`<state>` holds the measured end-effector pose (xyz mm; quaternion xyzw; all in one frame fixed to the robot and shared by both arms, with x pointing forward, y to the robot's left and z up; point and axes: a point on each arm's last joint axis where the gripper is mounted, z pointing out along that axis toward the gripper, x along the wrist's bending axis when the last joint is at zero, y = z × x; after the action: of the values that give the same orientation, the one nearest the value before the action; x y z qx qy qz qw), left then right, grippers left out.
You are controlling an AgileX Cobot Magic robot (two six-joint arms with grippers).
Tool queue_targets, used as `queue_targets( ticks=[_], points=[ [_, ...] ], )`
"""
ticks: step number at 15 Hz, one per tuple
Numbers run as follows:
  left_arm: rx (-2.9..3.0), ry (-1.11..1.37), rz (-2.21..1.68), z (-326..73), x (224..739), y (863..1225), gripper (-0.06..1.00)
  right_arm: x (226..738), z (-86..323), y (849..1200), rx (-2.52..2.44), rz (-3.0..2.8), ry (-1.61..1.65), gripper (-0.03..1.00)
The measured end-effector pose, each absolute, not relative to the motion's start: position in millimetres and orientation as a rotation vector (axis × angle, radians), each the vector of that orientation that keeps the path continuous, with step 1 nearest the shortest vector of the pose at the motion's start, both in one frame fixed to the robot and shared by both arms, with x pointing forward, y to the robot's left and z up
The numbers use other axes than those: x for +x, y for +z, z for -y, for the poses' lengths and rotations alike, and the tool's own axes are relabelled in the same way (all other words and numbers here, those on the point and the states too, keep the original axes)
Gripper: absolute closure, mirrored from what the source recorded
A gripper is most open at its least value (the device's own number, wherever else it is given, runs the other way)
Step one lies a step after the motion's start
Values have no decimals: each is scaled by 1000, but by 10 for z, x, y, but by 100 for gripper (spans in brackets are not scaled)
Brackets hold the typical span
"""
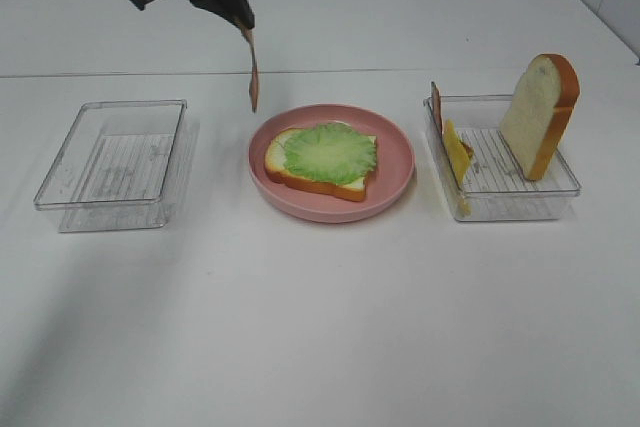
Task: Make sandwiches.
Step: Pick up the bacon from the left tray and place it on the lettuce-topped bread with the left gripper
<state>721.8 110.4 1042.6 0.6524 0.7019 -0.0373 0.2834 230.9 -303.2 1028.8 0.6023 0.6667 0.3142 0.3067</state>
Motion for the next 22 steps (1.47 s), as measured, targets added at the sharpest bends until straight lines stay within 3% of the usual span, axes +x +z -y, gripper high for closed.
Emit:
queue_targets(
  ticks=[4,7,14,22],
  points=[
    [1635,-243,-1719,-511,7127,10430,94,2309,3033,10287,1594,-1765,830,1],
    [1558,-403,-1664,-173,7125,10162,94,2309,3033,10287,1594,-1765,830,1],
    [1584,-510,-1748,-104,7216,9452,94,2309,3032,10288,1593,-1764,831,1],
    [1780,-314,-1769,-233,7224,9323,94,2309,3032,10288,1593,-1764,831,1]
  ],
)
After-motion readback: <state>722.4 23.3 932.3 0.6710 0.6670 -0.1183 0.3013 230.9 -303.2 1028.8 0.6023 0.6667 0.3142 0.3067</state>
